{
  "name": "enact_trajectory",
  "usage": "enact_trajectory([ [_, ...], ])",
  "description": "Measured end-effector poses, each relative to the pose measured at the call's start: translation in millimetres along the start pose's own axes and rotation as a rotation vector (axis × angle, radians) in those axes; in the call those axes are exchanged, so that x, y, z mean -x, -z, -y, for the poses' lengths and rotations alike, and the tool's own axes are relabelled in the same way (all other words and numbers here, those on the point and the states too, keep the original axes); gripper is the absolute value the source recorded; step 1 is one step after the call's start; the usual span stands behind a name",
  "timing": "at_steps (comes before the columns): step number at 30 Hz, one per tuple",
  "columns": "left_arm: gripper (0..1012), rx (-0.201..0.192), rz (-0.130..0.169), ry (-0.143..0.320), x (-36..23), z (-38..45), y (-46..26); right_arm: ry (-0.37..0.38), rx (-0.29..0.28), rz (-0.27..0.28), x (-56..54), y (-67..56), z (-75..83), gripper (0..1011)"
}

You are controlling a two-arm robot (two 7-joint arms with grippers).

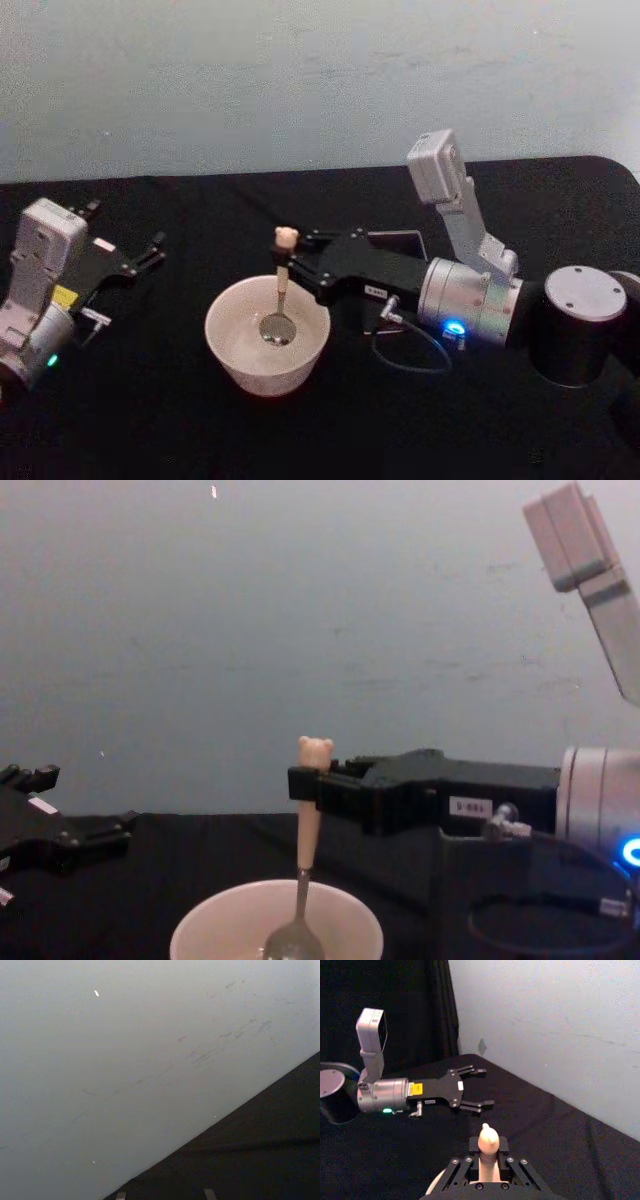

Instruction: Pick up the stirring spoon with one hand, stir inside the cup, then place it back in its original position.

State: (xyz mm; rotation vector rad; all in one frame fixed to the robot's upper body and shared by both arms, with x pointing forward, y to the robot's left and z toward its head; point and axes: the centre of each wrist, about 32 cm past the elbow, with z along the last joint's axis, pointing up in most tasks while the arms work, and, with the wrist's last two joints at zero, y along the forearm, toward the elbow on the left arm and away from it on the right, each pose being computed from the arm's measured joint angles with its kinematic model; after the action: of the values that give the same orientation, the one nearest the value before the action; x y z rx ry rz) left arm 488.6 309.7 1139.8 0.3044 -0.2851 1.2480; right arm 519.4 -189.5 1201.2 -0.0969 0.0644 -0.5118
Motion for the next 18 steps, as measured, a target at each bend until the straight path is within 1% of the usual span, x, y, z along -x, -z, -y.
enact_trajectory([
  [5, 1001, 0.0, 0.0, 0.0, 0.0, 0.0, 0.0, 0.027, -0.012, -0.005, -2.3, -5.4, 0.7, 211],
  [10, 1001, 0.0, 0.0, 0.0, 0.0, 0.0, 0.0, 0.064, -0.036, -0.013, -5.5, -15.4, 1.7, 211],
  [14, 1001, 0.0, 0.0, 0.0, 0.0, 0.0, 0.0, 0.098, -0.069, -0.028, -8.1, -26.2, 3.9, 211],
  [18, 1001, 0.0, 0.0, 0.0, 0.0, 0.0, 0.0, 0.114, -0.089, -0.036, -9.0, -32.8, 6.2, 211],
])
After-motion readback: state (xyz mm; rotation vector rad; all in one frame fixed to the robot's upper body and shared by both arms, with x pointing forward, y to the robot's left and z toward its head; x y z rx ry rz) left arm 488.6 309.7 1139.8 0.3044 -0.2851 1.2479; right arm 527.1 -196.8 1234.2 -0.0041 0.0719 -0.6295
